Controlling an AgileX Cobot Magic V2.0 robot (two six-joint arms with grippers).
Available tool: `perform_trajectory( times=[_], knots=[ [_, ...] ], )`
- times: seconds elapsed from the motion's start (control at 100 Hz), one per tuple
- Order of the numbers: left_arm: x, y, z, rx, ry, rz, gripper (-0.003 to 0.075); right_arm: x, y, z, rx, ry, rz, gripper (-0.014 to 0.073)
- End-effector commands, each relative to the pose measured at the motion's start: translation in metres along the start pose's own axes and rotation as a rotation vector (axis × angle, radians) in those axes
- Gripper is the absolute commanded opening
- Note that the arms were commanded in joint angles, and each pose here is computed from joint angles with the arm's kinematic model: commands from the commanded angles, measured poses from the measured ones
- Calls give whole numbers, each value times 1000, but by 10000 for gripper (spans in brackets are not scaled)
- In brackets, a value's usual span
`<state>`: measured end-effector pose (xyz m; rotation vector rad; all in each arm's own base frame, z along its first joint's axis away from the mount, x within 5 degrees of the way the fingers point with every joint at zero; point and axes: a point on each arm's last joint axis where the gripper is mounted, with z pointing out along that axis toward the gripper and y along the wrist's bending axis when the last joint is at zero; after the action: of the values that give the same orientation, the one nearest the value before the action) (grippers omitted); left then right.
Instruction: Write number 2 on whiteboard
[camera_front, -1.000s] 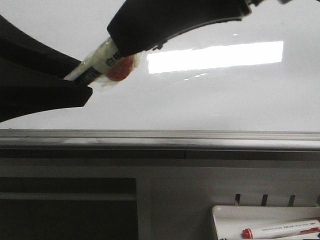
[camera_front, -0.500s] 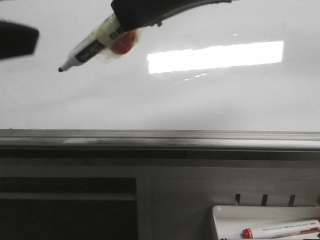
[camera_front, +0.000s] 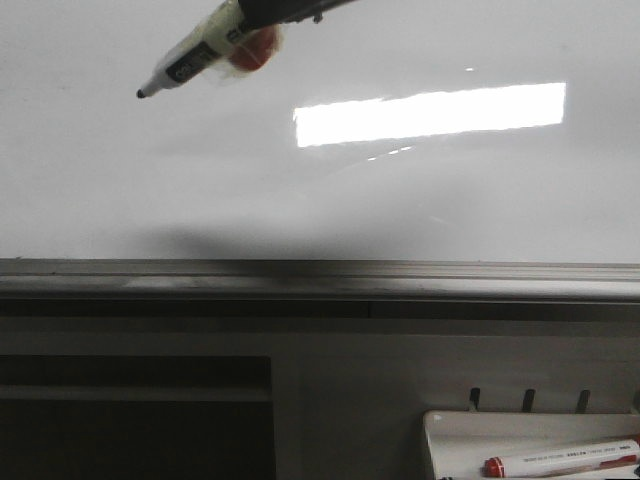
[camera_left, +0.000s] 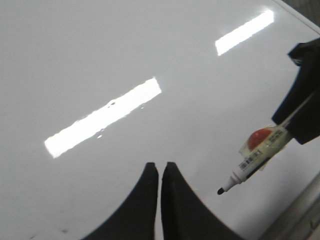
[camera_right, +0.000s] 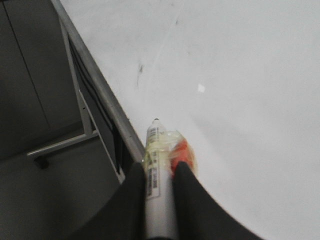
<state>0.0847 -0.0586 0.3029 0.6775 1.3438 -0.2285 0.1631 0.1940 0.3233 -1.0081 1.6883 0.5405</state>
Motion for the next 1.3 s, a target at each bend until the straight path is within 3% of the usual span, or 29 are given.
perform_trajectory(
  times=[0.0, 0.31, 0.54, 0.77, 1.12, 1.29],
  knots=[
    [-17, 11, 0, -77, -115, -75, -20, -21, -11, -7, 115, -127, 3, -71],
    [-22, 26, -4, -230, -176, -92, -20, -28, -14, -9, 137, -160, 27, -71],
    [-22, 26, -4, -232, -176, -91, -20, -32, -32, -10, 205, -167, 43, -71],
    [-22, 26, -4, -232, -176, -91, -20, -28, -37, 11, 139, -74, 48, -71],
    [-22, 26, -4, -232, -177, -91, -20, -26, -55, 42, 172, -26, 67, -71],
    [-22, 26, -4, -232, -178, -91, -20, -33, -68, 38, 218, -51, 58, -71]
  ],
)
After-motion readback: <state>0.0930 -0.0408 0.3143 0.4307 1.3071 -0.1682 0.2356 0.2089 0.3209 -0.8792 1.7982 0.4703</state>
